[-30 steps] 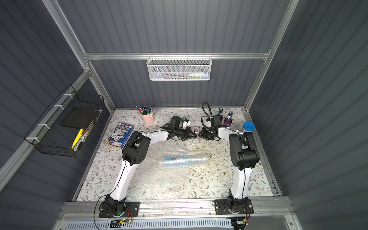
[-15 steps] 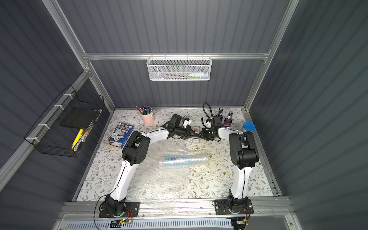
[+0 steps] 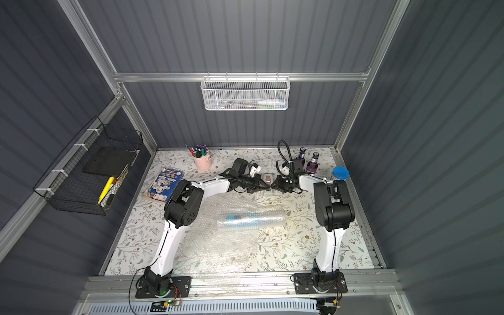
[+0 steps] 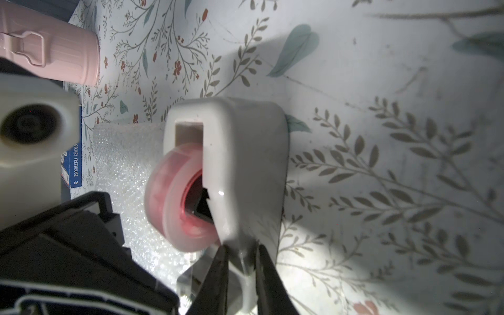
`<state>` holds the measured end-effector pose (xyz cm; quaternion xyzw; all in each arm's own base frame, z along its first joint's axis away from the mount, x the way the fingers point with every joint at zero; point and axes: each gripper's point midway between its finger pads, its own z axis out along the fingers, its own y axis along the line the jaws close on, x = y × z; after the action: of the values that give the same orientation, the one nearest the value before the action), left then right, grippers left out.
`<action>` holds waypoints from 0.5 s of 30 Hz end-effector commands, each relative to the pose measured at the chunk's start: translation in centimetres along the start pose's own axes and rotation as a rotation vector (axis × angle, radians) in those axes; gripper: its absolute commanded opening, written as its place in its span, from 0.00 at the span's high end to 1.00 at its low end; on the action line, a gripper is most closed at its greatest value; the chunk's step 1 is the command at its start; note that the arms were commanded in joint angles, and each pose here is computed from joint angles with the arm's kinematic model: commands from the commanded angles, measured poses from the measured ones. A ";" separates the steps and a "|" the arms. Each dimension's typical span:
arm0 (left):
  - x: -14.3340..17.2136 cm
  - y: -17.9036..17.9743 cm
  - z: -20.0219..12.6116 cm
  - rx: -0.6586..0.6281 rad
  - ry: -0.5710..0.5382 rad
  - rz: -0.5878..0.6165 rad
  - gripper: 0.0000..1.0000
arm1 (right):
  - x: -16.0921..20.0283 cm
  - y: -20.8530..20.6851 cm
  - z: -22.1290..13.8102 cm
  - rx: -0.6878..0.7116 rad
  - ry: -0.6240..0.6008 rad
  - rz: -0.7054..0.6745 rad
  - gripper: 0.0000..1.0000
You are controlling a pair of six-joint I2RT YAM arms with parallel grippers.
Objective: Wrap wine bottles in bubble wrap
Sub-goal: Tear off the tape using the Tape Cutter.
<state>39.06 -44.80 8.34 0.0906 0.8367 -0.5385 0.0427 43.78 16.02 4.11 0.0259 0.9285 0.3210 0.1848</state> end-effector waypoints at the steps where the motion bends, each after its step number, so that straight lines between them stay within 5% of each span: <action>1: 2.1 -2.7 -0.4 0.023 0.047 0.068 1.00 | 2.4 -2.9 1.7 0.074 0.059 0.044 0.80; 15: 6.1 0.8 0.4 -0.089 0.116 0.049 1.00 | 2.6 -3.0 1.8 0.070 0.059 0.048 0.80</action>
<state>36.08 -44.55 6.25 0.1158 0.8545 -0.5049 0.0395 43.77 16.03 4.05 0.0253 0.9259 0.3268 0.1875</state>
